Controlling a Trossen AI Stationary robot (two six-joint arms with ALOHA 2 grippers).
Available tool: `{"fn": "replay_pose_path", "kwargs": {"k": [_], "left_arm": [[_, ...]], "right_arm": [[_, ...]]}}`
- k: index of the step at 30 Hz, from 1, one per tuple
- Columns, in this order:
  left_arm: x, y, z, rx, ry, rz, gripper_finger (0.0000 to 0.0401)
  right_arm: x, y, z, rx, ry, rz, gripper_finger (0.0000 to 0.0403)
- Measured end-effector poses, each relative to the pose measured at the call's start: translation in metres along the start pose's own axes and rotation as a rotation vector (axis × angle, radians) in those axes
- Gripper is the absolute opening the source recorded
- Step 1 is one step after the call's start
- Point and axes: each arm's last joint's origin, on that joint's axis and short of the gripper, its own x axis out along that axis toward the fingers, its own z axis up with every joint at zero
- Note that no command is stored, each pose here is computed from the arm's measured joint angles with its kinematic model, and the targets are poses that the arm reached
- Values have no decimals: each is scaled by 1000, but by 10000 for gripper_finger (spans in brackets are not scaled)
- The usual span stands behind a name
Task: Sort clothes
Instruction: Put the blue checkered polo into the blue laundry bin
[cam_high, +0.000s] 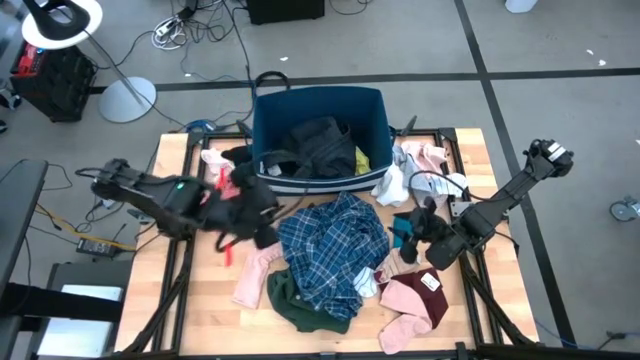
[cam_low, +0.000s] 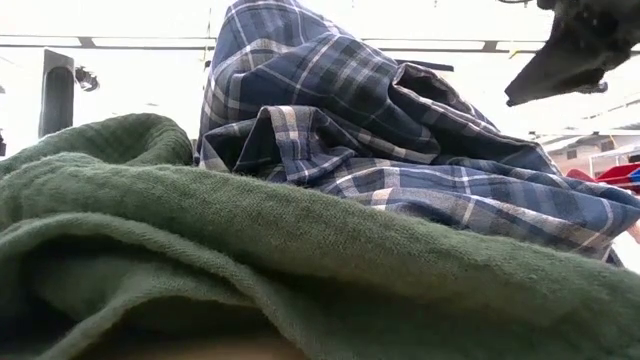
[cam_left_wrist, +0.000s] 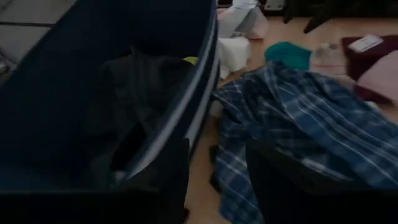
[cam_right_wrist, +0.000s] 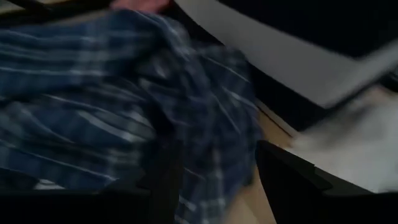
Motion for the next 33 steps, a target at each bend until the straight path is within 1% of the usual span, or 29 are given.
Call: {"fn": "replay_pose_path", "kwargs": {"k": [4, 9, 12, 16, 19, 22, 25, 29, 33], "left_arm": [[-6, -6, -31, -51, -52, -83, 163], [3, -3, -72, -123, -112, -195, 163], [12, 2, -97, -141, -119, -236, 163], [18, 11, -125, -177, -146, -291, 163], [19, 19, -140, -196, -169, -307, 163], [21, 24, -152, -212, -189, -313, 163], [22, 26, -157, -237, -205, -316, 163], [22, 26, -158, -242, -205, -307, 163], [22, 27, -157, -234, -213, -294, 163]], "right_arm": [[6, 8, 12, -11, -29, 90, 201], [24, 18, 27, -47, -59, 193, 201], [39, 25, 36, -121, -63, 238, 201], [59, 40, 57, -227, -31, 285, 201], [74, 53, 72, -321, -29, 295, 201], [91, 63, 86, -388, -21, 293, 202], [110, 70, 93, -422, 61, 331, 208], [135, 77, 90, -426, 258, 421, 221], [155, 79, 81, -481, 455, 391, 237]]}}
